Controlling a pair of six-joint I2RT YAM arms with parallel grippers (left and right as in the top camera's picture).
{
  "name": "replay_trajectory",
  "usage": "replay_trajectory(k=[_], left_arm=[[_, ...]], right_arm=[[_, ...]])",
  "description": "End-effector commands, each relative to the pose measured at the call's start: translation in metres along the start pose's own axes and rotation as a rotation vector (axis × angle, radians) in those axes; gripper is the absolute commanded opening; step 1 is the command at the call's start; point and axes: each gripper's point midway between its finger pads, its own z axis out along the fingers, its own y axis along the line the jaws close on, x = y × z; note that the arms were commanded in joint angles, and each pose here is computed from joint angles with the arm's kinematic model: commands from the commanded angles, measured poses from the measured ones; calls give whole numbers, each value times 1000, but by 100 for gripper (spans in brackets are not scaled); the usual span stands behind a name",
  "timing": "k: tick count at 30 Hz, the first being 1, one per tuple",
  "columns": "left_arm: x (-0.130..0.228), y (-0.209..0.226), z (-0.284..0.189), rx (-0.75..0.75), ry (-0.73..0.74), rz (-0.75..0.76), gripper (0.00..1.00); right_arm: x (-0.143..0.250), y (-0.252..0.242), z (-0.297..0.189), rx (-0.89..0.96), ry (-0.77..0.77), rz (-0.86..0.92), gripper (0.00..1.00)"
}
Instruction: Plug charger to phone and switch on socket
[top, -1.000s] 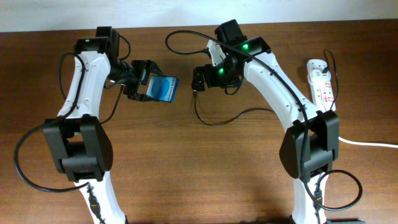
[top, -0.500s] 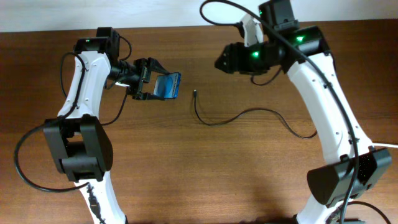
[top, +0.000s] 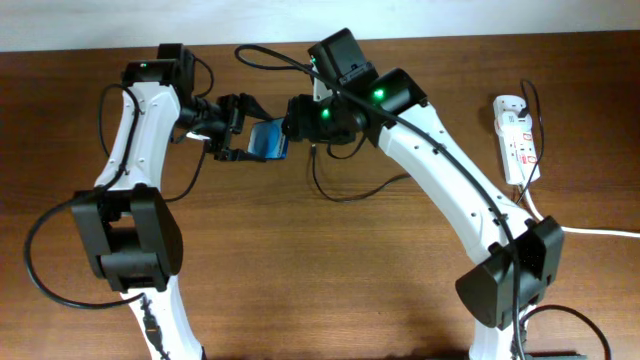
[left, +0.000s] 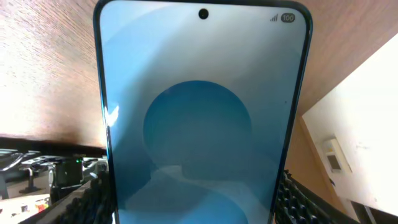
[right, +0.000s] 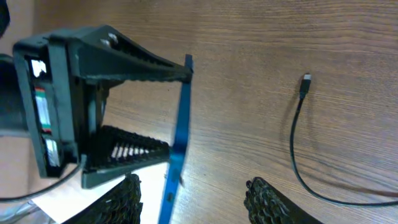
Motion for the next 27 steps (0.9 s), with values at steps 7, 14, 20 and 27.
replay_trajectory(k=[7,14,20,27], left_arm=[[15,-7,3,6,16,25,0],[19,-8,2,12,37,7,0],[19,-8,2,12,37,7,0],[15,-7,3,5,13,43,1]], right_arm=[[13,4,42,59,21,105,37],[19,-5,66,86,53,122,31],[20,-3,68,81,55,130,4],[-4,-22,42,83,1,161,4]])
